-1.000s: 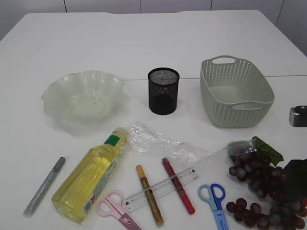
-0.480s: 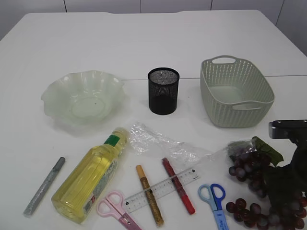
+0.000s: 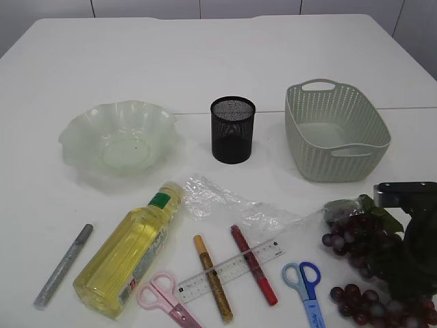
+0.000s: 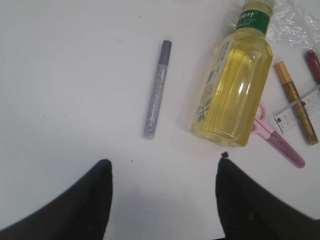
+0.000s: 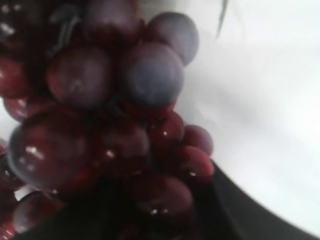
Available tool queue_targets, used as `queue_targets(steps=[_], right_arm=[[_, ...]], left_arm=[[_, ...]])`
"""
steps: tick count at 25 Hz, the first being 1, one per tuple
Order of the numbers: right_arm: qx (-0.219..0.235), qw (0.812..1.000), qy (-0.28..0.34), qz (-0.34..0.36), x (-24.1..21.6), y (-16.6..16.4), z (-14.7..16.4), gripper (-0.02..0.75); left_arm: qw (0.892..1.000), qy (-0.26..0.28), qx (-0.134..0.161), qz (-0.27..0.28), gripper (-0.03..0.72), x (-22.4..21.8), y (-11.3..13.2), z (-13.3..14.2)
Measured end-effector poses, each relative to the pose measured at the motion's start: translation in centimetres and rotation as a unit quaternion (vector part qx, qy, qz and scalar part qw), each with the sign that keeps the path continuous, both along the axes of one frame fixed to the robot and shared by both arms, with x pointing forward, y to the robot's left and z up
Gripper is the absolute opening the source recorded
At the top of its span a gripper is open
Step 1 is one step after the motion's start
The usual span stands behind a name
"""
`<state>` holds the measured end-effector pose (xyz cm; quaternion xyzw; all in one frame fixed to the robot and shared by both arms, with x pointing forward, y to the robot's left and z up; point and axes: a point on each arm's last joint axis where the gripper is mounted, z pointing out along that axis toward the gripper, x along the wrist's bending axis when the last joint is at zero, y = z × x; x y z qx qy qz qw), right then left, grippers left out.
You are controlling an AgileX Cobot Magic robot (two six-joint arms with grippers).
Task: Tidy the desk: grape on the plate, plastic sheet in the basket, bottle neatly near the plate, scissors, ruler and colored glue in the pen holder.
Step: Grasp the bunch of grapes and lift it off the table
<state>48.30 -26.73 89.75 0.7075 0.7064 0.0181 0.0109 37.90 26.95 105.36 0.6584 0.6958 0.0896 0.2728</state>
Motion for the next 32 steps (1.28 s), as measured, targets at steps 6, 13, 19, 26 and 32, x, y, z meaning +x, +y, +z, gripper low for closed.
queue_targets(steps=[6, 13, 19, 26, 32], right_arm=[[0.001, 1.000, 0.002, -0.001, 0.0, 0.0, 0.3, 0.102], [0.003, 1.000, -0.007, 0.000, -1.1, -0.1, 3.1, 0.087], [0.005, 0.999, -0.034, 0.005, -2.6, -0.3, 6.2, 0.083], [0.007, 0.998, -0.058, 0.013, -5.2, -0.6, 9.6, 0.081], [0.024, 0.995, -0.100, 0.020, -8.0, -0.8, 12.7, 0.081]], left_arm=[[1.000, 0.000, 0.000, 0.000, 0.477, 0.0, 0.0, 0.0], [1.000, 0.001, 0.000, 0.000, 0.477, 0.0, 0.0, 0.0], [1.000, 0.002, 0.001, -0.001, 0.477, 0.0, 0.0, 0.0], [1.000, 0.001, 0.001, -0.002, 0.477, 0.0, 0.0, 0.0], [1.000, 0.001, 0.001, -0.002, 0.476, 0.0, 0.0, 0.0]])
